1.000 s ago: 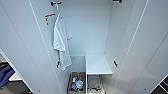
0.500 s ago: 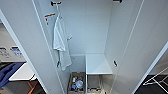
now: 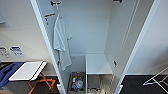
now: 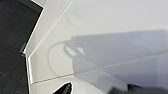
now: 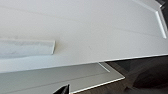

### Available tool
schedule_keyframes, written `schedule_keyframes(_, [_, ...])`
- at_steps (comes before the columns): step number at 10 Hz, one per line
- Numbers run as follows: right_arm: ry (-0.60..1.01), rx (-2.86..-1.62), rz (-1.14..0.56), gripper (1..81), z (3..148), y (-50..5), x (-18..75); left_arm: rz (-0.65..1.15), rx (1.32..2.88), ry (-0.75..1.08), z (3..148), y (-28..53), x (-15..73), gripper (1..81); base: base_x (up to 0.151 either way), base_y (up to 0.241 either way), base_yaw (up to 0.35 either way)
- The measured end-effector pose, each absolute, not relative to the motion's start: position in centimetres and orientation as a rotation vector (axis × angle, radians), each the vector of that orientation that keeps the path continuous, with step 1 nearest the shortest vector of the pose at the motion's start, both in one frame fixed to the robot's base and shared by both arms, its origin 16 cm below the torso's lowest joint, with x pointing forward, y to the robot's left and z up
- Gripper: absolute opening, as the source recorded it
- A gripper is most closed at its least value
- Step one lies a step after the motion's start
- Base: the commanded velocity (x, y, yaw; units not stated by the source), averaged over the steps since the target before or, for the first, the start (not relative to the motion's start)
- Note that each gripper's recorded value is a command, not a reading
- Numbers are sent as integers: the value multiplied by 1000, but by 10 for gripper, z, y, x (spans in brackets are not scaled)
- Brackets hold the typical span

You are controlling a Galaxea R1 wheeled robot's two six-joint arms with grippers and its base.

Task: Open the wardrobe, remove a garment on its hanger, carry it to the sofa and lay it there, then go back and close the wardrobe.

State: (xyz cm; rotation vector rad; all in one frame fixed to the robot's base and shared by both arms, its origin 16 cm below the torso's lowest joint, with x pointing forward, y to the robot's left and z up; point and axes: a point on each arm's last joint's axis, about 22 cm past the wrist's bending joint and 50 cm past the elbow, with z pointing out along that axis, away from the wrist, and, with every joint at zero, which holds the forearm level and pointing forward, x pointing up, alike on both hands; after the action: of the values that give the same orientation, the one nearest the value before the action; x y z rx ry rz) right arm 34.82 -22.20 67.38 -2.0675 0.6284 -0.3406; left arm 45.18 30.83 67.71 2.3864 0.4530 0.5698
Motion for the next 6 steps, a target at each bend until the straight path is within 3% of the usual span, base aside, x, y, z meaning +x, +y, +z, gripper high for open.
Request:
schedule_keyframes(3, [543, -2004, -308, 811, 671, -147, 351, 334, 2383, 325, 634, 206, 393, 811, 0, 0, 0])
schedule_keyframes(6, [470, -1971, -341, 811, 668, -89, 381, 339, 2433, 323, 607, 207, 392, 811, 0, 0, 0])
